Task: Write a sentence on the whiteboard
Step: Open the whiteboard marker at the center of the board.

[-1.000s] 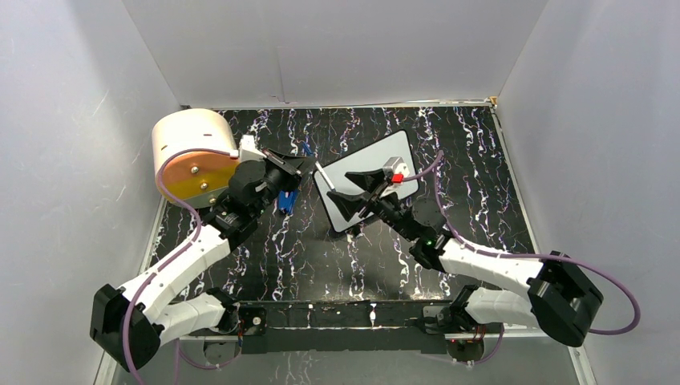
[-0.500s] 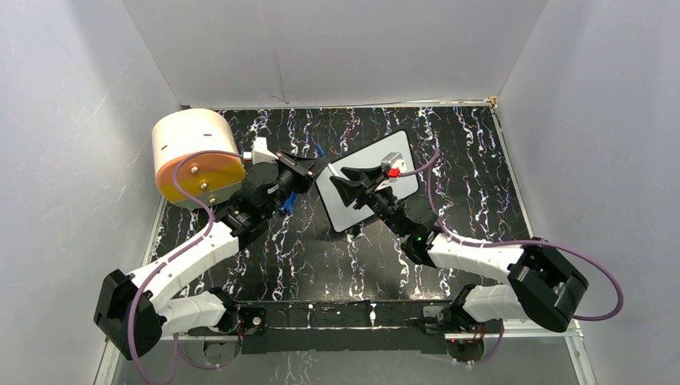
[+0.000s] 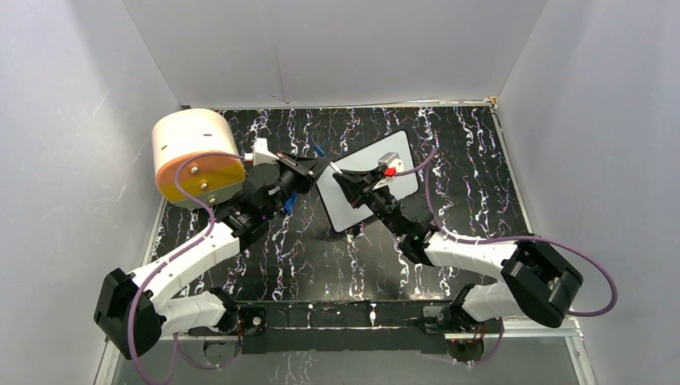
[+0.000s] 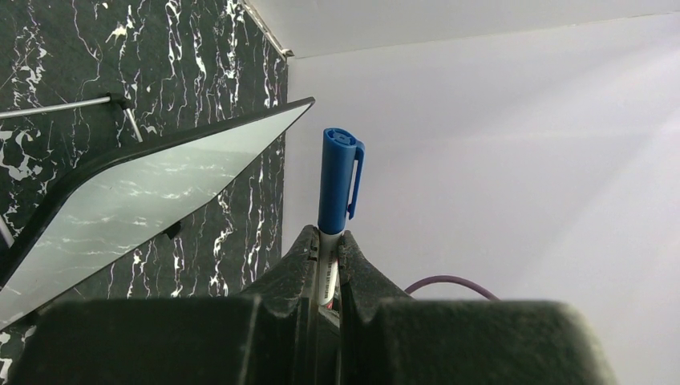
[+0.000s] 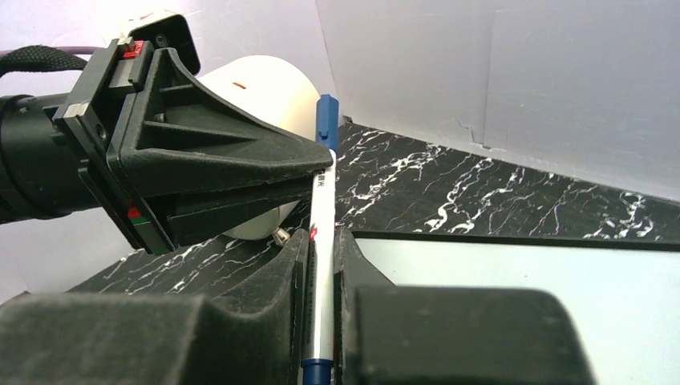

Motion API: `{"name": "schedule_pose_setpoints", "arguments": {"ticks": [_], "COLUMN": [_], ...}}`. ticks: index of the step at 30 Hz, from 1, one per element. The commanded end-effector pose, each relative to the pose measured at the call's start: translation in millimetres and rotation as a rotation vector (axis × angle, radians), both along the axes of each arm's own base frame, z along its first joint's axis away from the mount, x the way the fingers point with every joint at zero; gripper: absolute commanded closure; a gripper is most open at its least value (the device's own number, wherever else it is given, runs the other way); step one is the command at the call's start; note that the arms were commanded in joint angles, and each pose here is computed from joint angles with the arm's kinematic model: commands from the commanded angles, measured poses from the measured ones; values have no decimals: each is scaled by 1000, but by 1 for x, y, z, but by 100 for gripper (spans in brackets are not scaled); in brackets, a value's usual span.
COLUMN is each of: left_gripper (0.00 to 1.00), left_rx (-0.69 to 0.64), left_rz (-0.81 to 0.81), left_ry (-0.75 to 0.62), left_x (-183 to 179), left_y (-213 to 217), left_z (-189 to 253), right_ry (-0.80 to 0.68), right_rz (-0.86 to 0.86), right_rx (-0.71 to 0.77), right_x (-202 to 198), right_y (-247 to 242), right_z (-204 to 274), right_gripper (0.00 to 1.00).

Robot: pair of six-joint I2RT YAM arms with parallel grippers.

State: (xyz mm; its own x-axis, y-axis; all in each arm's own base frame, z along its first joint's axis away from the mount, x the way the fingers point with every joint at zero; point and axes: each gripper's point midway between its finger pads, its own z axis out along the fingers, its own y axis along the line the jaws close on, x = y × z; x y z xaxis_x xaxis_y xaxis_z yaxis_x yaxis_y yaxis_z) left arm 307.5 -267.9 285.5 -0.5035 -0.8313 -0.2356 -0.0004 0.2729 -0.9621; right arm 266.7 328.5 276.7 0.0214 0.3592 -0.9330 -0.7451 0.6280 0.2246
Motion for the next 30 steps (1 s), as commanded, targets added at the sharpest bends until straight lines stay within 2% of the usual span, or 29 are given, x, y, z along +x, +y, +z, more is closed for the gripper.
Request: {"name": "schedule_pose_setpoints", "arguments": {"ticks": [1,2,5,7,10,12,16,21,25,30], "left_gripper": [100,100,100,91,66,58,48,38,35,31], "left_rx": [-24,-17,15,60,172,293,506,773,921,1086], "left_rz": [0,1,3,3,14,22,4,-144,-273,-460], "left_ry": [-16,-12,-14,-33,-83,-135,-210,-329,-468,-622], "left_x": [-1,-1,-3,-4,-5,-5,-8,-21,-35,-53], "left_y": [-3,-2,1,4,14,23,38,42,43,41], "left_z": [6,4,-1,-2,-2,-3,-6,-13,-12,-13], "right_ry": [-87,-91,-103,-102,-70,-54,-10,39,59,63], "right_rz": [0,4,13,23,50,61,66,102,144,219], "right_rx": [89,88,75,50,-15,-45,-147,-284,-391,-456], "right_x": [-3,-4,-8,-11,-14,-17,-19,-23,-27,-31], "right_y": [-1,-2,-4,-4,-1,-2,-6,-14,-25,-44], "right_z": [41,42,43,41,36,34,24,10,-4,-11], "right_gripper": [96,100,100,100,100,100,100,100,100,100]}}
